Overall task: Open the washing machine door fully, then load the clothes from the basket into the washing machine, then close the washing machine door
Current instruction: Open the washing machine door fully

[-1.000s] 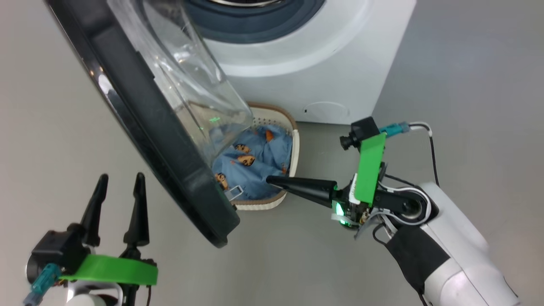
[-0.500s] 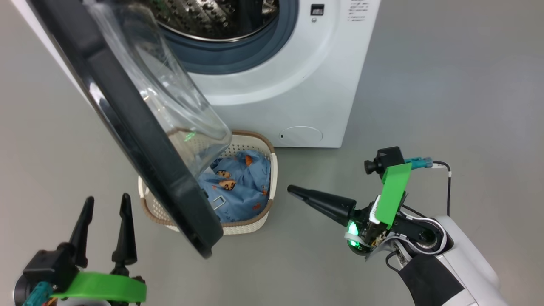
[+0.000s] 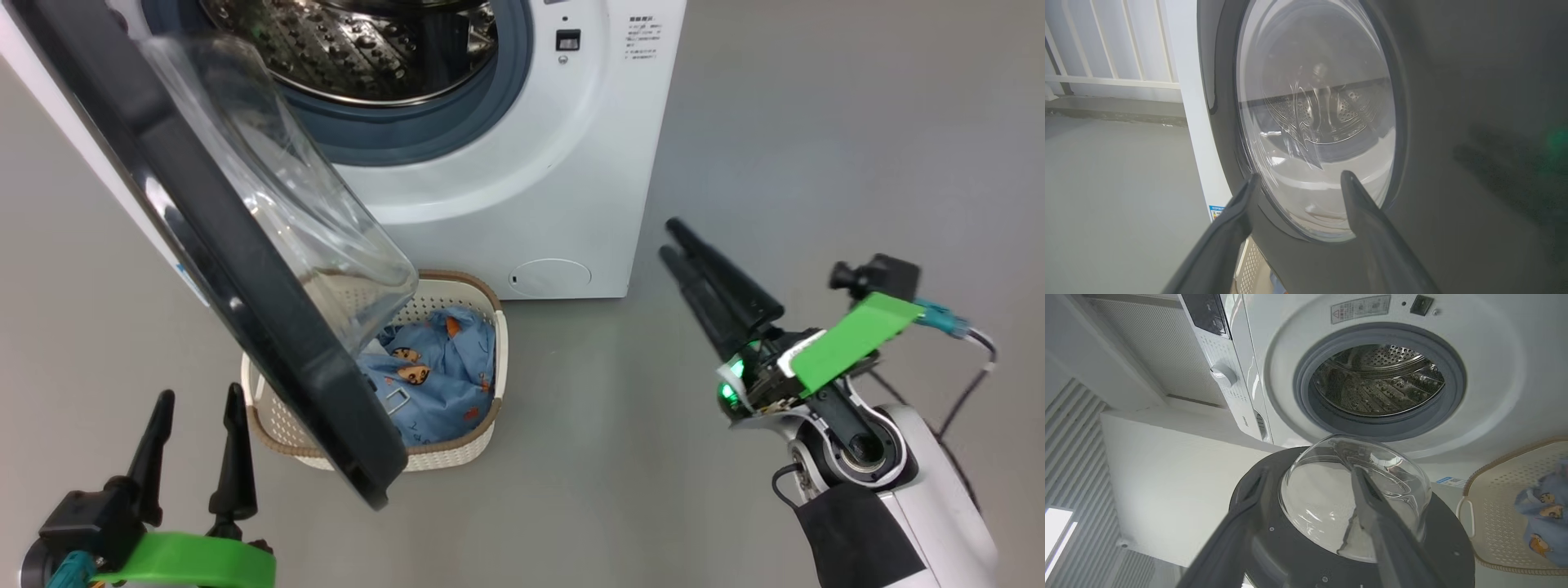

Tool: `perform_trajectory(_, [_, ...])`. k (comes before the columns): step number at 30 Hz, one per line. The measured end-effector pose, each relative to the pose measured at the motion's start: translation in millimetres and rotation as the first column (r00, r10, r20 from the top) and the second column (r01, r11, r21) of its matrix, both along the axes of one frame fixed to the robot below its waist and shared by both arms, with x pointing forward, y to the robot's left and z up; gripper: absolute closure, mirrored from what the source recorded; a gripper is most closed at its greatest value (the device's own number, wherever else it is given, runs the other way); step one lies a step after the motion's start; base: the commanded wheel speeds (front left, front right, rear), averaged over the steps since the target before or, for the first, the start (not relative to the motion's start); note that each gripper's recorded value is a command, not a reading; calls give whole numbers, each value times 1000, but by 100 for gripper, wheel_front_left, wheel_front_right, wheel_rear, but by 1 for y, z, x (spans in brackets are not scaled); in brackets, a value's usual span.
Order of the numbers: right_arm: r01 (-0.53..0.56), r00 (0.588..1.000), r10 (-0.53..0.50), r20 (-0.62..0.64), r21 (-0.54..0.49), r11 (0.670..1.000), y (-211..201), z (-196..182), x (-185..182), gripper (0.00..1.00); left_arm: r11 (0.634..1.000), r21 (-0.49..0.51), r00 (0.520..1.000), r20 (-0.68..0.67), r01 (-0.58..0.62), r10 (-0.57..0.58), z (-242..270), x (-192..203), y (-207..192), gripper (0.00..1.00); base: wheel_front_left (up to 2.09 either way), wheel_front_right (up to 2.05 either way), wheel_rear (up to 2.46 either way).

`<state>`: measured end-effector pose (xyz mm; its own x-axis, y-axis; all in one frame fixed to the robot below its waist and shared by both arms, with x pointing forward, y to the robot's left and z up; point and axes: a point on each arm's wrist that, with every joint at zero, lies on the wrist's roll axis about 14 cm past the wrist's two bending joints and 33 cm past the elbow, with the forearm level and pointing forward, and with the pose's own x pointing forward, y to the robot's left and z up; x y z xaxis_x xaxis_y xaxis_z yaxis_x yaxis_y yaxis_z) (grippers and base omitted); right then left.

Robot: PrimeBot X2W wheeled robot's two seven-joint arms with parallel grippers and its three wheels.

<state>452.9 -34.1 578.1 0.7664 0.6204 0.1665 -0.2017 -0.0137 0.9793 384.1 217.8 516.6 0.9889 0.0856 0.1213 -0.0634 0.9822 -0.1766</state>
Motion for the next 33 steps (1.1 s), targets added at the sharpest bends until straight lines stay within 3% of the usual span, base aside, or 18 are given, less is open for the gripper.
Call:
perform_trajectory(2, [76,997,-76,29,-17,997,-11,5,4,0,1000,0,1000,2,4,-4,1,1,-1,0,0,0,0])
perform_trajectory(3, [147,988,-145,57,-35,988,-21,8,6,0,1000,-1,1000,4,9,-9,1,1,-2,0,0,0,0])
perform_trajectory(8, [319,939,-302,166,-85,944,-42,24,12,0,1000,-9,1000,-10,20,-20,-4,1,-6,0,0,0,0])
perform_trajectory(14, [518,826,-422,375,-206,830,-65,32,11,0,999,-12,999,-10,33,-33,-4,2,-11,0,0,0,0])
perform_trajectory(18, [581,780,-405,477,-312,752,-73,21,9,0,999,-12,999,-2,37,-37,-2,2,-12,0,0,0,0])
perform_trajectory(20, [605,766,-378,521,-383,698,-81,13,9,0,999,-12,999,1,39,-39,-1,2,-13,0,0,0,0])
perform_trajectory(24, [699,695,-441,568,-390,600,-109,17,9,0,999,-12,999,2,41,-41,0,1,-14,0,0,0,0])
perform_trajectory(29, [725,677,-411,611,-455,517,-114,3,-5,0,999,-12,999,-6,43,-43,-3,-2,-15,0,0,0,0])
perform_trajectory(33, [746,656,-343,672,-507,432,-120,1,-14,0,999,-12,999,2,48,-48,0,-2,-17,0,0,0,0])
